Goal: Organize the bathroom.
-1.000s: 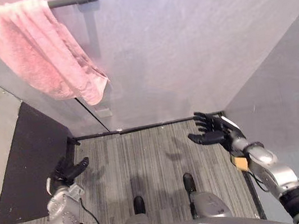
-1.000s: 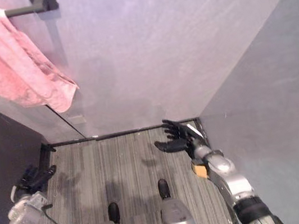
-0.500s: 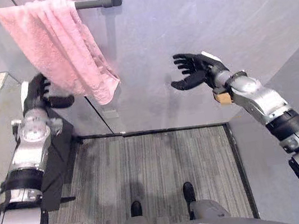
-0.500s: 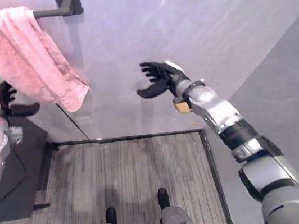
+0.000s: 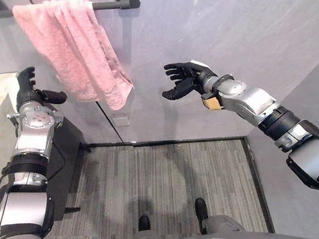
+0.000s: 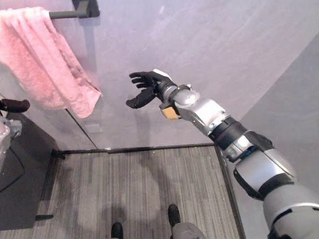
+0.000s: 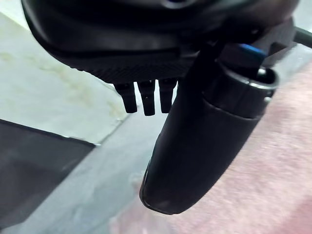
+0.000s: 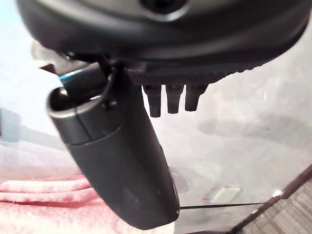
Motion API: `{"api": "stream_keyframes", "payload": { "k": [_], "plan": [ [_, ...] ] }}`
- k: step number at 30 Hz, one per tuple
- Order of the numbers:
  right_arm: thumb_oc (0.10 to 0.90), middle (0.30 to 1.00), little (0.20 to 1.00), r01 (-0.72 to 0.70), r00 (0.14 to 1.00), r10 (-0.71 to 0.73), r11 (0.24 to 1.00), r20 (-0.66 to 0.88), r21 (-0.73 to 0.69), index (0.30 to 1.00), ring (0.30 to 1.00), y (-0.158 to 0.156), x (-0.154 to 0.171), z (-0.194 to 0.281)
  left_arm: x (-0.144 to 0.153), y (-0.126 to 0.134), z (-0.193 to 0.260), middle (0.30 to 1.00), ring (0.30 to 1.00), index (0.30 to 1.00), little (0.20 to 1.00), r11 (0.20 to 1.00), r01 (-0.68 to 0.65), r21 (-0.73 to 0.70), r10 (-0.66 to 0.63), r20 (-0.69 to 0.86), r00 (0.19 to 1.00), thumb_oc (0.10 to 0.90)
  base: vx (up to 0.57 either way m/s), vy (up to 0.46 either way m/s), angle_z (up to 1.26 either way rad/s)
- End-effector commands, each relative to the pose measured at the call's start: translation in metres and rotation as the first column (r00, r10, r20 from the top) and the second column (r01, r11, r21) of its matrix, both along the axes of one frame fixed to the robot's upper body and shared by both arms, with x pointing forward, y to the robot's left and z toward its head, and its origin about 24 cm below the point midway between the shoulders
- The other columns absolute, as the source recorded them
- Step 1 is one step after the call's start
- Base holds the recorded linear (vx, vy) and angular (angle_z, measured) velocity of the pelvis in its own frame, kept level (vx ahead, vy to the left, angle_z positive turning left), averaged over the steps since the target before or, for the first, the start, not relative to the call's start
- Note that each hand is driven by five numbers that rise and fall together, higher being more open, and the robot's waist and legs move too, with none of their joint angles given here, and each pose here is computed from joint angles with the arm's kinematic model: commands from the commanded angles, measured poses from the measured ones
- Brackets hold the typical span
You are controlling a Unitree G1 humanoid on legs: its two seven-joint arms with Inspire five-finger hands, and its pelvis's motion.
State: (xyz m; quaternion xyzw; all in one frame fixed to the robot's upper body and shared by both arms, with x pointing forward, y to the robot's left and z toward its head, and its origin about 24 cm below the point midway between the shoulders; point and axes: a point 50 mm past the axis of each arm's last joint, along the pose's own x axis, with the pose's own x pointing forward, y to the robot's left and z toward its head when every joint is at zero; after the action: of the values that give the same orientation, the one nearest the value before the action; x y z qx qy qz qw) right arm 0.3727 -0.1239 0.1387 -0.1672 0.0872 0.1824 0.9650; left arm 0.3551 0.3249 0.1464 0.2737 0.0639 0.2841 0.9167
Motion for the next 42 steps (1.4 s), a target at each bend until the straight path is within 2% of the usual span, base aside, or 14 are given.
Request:
{"api": "stream_keyframes", "payload": {
  "k": [1,4,11,25,29,32,35,38,42],
  "plan": [
    [0.8,0.9,0.9,0.025,0.983,-0.029,0.999,0.179,0.022,0.9,0.9,0.004,0.015,0.051,0.012,-0.016,0.045,0.9,0.9,0.9,0.9,0.994,0.033,0.1,-0.049,0.156,0.987,0.8,-0.02,0.033,0.17],
    [0.8,0.9,0.9,0.101,0.966,-0.104,0.995,0.237,0.021,0.9,0.9,-0.013,0.014,0.049,0.019,-0.041,0.046,0.9,0.9,0.9,0.9,0.989,0.11,0.101,-0.128,0.195,0.972,0.8,-0.11,0.154,0.67],
    [0.8,0.9,0.9,0.102,0.955,-0.118,0.992,0.273,0.07,0.9,0.9,-0.02,0.015,0.059,0.028,-0.048,0.098,0.9,0.9,0.9,0.9,0.956,0.137,0.261,-0.196,0.215,0.957,0.8,-0.01,0.039,0.38],
    [0.8,0.9,0.9,0.11,0.985,-0.114,0.993,0.127,0.041,0.9,0.9,-0.026,0.01,0.019,0.02,-0.025,0.091,0.9,0.9,0.9,0.9,0.951,0.113,0.288,-0.156,0.131,0.979,0.8,0.12,-0.017,-0.08],
    [0.8,0.9,0.9,0.087,0.992,-0.089,0.996,0.089,0.02,0.9,0.9,-0.024,0.01,0.014,0.015,-0.022,0.075,0.9,0.9,0.9,0.9,0.95,0.127,0.286,-0.163,0.106,0.981,0.8,0.05,0.0,-0.11],
    [0.8,0.9,0.9,0.07,0.992,-0.07,0.998,0.108,0.004,0.9,0.9,-0.022,0.009,0.016,0.008,-0.021,0.065,0.9,0.9,0.9,0.9,0.949,0.118,0.292,-0.157,0.115,0.981,0.8,0.01,0.271,-0.23],
    [0.8,0.9,0.9,0.073,0.982,-0.071,0.997,0.173,-0.001,0.9,0.9,-0.016,0.009,0.024,0.015,-0.025,0.082,0.9,0.9,0.9,0.9,0.946,0.132,0.297,-0.185,0.159,0.97,0.8,-0.04,0.285,-0.52],
    [0.8,0.9,0.9,0.074,0.98,-0.074,0.997,0.185,0.006,0.9,0.9,-0.024,0.009,0.025,0.02,-0.034,0.094,0.9,0.9,0.9,0.9,0.932,0.134,0.337,-0.192,0.146,0.971,0.8,0.03,0.066,-0.23],
    [0.8,0.9,0.9,0.078,0.978,-0.078,0.997,0.191,0.009,0.9,0.9,-0.031,0.01,0.03,0.017,-0.028,0.101,0.9,0.9,0.9,0.9,0.933,0.117,0.341,-0.176,0.148,0.973,0.8,0.02,-0.019,0.02]
  ]
}}
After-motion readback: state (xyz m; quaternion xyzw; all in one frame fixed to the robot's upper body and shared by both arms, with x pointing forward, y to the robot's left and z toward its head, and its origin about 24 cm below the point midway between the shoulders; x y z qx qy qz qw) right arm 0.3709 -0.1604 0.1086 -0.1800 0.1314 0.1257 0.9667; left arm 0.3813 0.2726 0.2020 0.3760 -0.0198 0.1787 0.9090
